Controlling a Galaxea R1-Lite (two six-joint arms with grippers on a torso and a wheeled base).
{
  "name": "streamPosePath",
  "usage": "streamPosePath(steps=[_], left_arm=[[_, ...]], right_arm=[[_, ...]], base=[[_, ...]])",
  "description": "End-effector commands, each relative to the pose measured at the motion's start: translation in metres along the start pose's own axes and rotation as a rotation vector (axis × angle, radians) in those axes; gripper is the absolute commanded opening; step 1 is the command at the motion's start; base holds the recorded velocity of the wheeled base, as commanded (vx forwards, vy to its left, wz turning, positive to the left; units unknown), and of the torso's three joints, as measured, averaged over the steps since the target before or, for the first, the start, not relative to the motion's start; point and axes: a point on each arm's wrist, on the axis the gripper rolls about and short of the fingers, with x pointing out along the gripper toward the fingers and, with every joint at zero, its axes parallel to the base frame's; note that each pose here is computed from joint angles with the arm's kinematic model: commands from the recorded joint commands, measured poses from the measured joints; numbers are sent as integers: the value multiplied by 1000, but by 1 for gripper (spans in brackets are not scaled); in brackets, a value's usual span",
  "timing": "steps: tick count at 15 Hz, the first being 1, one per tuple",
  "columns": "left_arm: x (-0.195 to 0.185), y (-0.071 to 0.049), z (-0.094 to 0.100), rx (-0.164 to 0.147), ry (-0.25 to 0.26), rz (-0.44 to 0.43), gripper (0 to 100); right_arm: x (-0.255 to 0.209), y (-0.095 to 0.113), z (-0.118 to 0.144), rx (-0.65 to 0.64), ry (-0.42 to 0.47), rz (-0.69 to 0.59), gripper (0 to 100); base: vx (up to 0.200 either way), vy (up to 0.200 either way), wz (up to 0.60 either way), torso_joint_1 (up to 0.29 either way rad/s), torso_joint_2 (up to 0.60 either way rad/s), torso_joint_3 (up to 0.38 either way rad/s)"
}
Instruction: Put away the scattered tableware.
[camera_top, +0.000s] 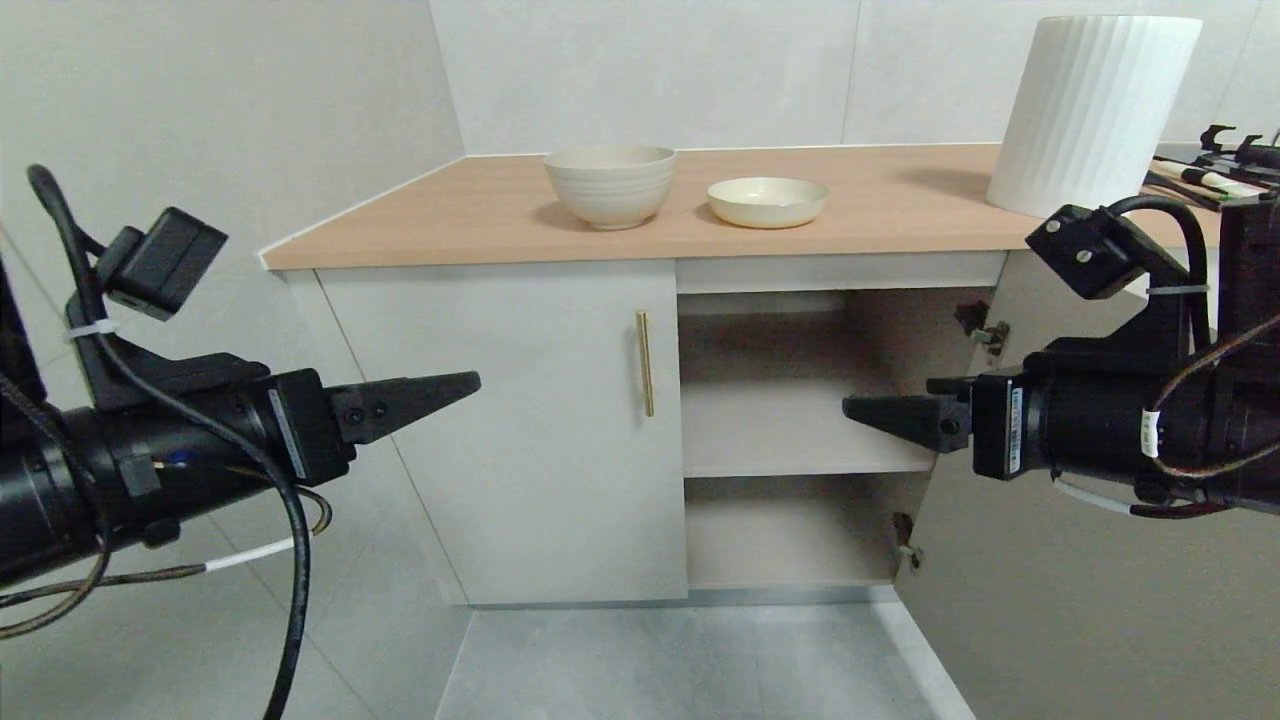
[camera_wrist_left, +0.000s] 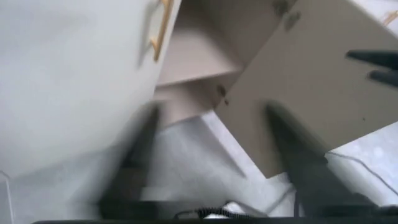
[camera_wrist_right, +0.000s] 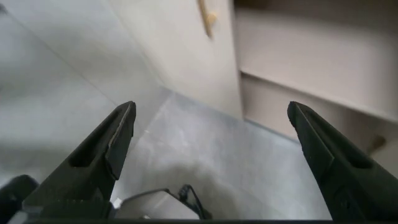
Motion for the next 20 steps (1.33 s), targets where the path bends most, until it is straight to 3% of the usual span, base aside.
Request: streamPosePath(steps=[1, 9, 20], left_arm=[[-6, -1, 6, 6, -33, 2, 100], [-14, -6, 13, 20, -71, -7, 100], [-18, -7, 16, 23, -86, -8, 100]], right_arm=[[-8, 0, 1, 3, 3, -16, 100], [-17, 1, 9, 55, 8, -31, 100], [-22, 1, 8, 54, 5, -29, 100]], base=[[0, 0, 0, 0, 0, 0], [0, 0, 0, 0, 0, 0], [200, 0, 0, 3, 1, 2]])
